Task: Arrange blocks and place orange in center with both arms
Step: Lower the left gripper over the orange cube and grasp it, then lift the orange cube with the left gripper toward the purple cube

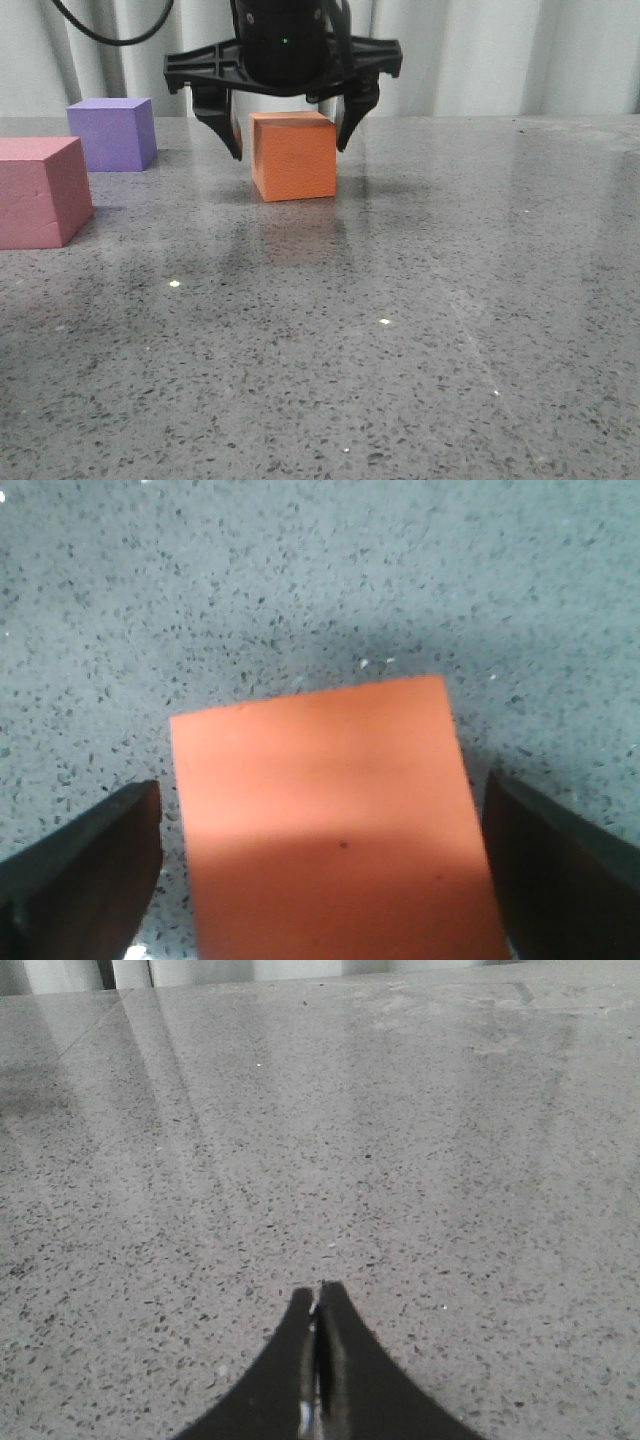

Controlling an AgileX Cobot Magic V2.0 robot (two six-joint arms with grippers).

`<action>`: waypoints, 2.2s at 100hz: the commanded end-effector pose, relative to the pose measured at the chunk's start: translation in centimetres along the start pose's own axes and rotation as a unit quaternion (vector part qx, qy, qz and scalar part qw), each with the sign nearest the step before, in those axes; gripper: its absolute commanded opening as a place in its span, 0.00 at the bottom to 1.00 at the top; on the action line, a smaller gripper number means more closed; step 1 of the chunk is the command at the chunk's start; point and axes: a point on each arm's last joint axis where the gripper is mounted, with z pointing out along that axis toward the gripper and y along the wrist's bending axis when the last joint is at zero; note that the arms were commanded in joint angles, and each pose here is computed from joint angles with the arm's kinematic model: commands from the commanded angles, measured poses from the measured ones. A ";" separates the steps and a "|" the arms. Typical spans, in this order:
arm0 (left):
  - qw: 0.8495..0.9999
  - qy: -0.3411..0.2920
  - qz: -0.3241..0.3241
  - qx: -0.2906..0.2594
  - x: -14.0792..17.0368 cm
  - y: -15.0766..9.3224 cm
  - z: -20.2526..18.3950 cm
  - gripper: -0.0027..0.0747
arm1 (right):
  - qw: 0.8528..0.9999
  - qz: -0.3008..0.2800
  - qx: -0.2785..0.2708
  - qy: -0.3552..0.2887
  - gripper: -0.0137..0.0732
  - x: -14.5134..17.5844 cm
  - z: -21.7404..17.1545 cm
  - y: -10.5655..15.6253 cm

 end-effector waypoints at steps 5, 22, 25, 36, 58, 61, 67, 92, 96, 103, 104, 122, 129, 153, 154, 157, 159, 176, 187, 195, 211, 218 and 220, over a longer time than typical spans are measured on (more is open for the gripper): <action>0.999 -0.035 -0.013 0.031 -1.6 -0.1 -2.7 0.81 | 0.998 -0.003 -0.001 -0.058 0.08 -1.3 -0.4 0.1; 0.999 -0.036 -0.013 0.032 -1.6 -0.2 -2.7 0.68 | 0.998 -0.003 -0.001 -0.058 0.08 -1.3 -0.4 0.1; 0.999 -0.037 -0.011 0.031 -1.6 -0.1 -2.7 0.64 | 0.998 -0.003 -0.001 -0.058 0.08 -1.3 -0.4 0.1; 0.999 -0.039 -0.010 0.028 -1.7 -0.1 -2.8 0.42 | 0.998 -0.003 -0.001 -0.058 0.08 -1.3 -0.4 0.1; 0.997 -0.058 0.032 0.035 -1.8 -0.3 -4.4 0.18 | 0.998 -0.003 -0.001 -0.058 0.08 -1.3 -0.4 0.1; 0.997 -0.061 0.038 0.035 -1.9 -0.2 -4.7 0.19 | 0.998 -0.003 -0.001 -0.058 0.08 -1.3 -0.4 0.1; 0.996 -0.067 0.043 0.038 -2.2 -0.1 -5.4 0.19 | 0.998 -0.003 -0.001 -0.058 0.08 -1.3 -0.4 0.1; 0.990 -0.118 0.078 0.014 -4.1 2.0 -9.3 0.19 | 0.998 -0.003 -0.001 -0.058 0.08 -1.3 -0.4 0.1; 0.988 -0.126 0.086 0.009 -4.5 2.5 -10.0 0.19 | 0.998 -0.003 -0.001 -0.058 0.08 -1.3 -0.4 0.1; 0.986 -0.137 0.091 0.006 -5.0 3.4 -11.0 0.19 | 0.998 -0.003 -0.001 -0.058 0.08 -1.3 -0.4 0.1; 0.986 -0.138 0.091 0.005 -5.0 3.6 -11.0 0.19 | 0.998 -0.003 -0.001 -0.058 0.08 -1.3 -0.4 0.1; 0.983 -0.157 0.094 -0.016 -5.2 6.8 -12.3 0.19 | 0.998 -0.003 -0.001 -0.058 0.08 -1.3 -0.4 0.1; 0.983 -0.159 0.092 -0.016 -5.0 8.3 -12.5 0.19 | 0.998 -0.003 -0.001 -0.058 0.08 -1.3 -0.4 0.1; 0.984 -0.159 0.075 -0.023 -4.2 13.8 -11.8 0.19 | 0.998 -0.003 -0.001 -0.058 0.08 -1.3 -0.4 0.1; 0.984 -0.160 0.073 -0.021 -4.2 13.9 -11.8 0.19 | 0.998 -0.003 -0.001 -0.058 0.08 -1.3 -0.4 0.1; 0.985 -0.159 0.067 -0.020 -4.1 14.6 -11.6 0.19 | 0.998 -0.003 -0.001 -0.058 0.08 -1.3 -0.4 0.1; 0.985 -0.161 0.064 -0.014 -4.1 14.8 -11.6 0.19 | 0.998 -0.003 -0.001 -0.058 0.08 -1.3 -0.4 0.1; 0.986 -0.159 0.044 0.000 -3.9 16.6 -10.0 0.19 | 0.998 -0.003 -0.001 -0.058 0.08 -1.3 -0.4 0.1; 0.986 -0.158 0.047 0.006 -3.6 17.0 -9.3 0.19 | 0.998 -0.003 -0.001 -0.058 0.08 -1.3 -0.4 0.1; 0.987 -0.154 0.051 0.011 -3.4 17.0 -8.7 0.19 | 0.998 -0.003 -0.001 -0.058 0.08 -1.3 -0.4 0.1; 0.986 -0.152 0.060 0.021 -3.3 16.5 -7.9 0.19 | 0.998 -0.003 -0.001 -0.058 0.08 -1.3 -0.4 0.1; 0.986 -0.151 0.062 0.023 -3.3 16.4 -7.6 0.19 | 0.998 -0.003 -0.001 -0.058 0.08 -1.3 -0.4 0.1; 0.987 -0.149 0.062 0.023 -3.3 16.3 -7.5 0.19 | 0.998 -0.003 -0.001 -0.058 0.08 -1.3 -0.4 0.1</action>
